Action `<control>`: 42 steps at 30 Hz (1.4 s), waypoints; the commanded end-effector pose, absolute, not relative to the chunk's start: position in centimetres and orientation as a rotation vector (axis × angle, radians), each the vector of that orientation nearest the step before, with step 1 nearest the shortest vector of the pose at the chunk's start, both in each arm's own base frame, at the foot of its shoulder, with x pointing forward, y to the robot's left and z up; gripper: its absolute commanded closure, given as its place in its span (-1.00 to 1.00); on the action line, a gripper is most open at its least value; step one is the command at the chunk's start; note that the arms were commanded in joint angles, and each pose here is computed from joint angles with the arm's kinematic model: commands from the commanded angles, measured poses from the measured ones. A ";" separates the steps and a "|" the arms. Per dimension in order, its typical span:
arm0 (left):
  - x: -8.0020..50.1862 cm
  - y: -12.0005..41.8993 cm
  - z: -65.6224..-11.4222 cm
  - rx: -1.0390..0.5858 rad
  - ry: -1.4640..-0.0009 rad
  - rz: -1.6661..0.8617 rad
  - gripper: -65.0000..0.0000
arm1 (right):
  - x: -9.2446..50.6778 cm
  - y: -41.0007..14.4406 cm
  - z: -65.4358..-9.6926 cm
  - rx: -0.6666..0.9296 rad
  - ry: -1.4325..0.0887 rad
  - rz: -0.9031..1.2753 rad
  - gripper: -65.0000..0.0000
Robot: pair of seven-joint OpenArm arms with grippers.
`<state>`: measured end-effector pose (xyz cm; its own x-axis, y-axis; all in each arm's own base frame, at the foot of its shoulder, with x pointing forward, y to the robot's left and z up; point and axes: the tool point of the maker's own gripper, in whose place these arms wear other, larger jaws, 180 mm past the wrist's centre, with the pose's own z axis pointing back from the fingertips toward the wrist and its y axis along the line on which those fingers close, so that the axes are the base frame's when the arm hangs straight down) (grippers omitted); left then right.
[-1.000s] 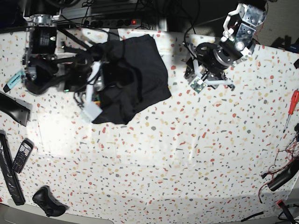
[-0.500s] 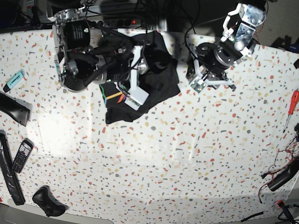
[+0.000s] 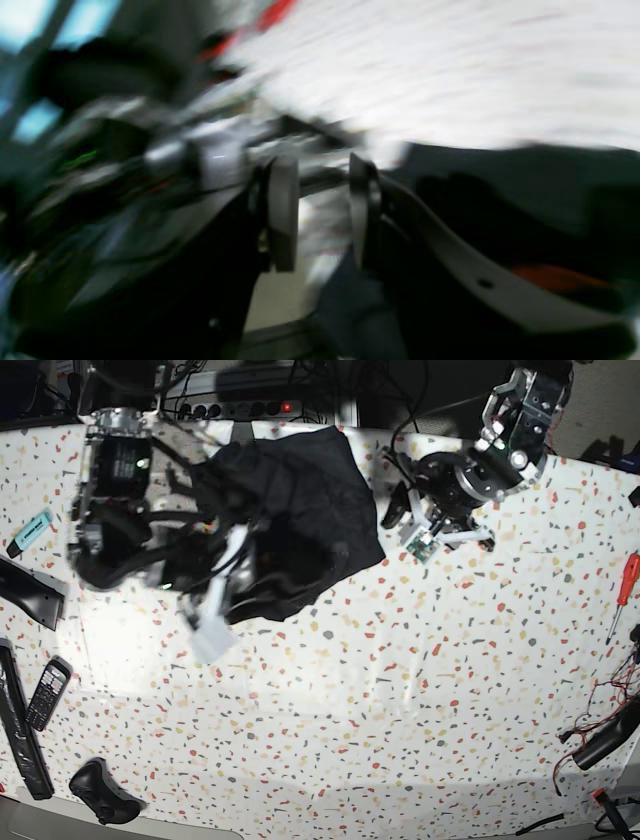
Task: Fold the T-shirt properly
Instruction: 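Grasp the shirt bundle with the right gripper and flip it over, then tuck and flatten the folded shirt edges with both grippers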
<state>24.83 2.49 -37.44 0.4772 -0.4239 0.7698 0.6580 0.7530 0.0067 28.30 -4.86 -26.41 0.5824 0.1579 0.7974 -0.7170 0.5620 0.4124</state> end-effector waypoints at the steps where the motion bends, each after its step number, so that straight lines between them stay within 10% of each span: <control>1: 25.6 1.3 -35.2 -0.351 -0.920 -0.659 0.38 | 29.7 -6.1 -24.5 0.789 -0.871 0.575 0.47; 17: 21.5 -11.0 -30.1 -0.649 -0.966 -0.745 0.38 | 31.9 -15.3 -26.9 0.551 -0.841 0.414 0.47; 30: 19.4 -1.9 -38.6 -0.174 -0.574 -0.928 0.38 | 31.9 -15.3 -27.1 0.554 -0.835 0.408 0.47; 42: 17.8 4.3 -38.7 -0.173 -0.514 -1.023 0.39 | 31.9 -15.3 -27.1 0.555 -0.836 0.408 0.47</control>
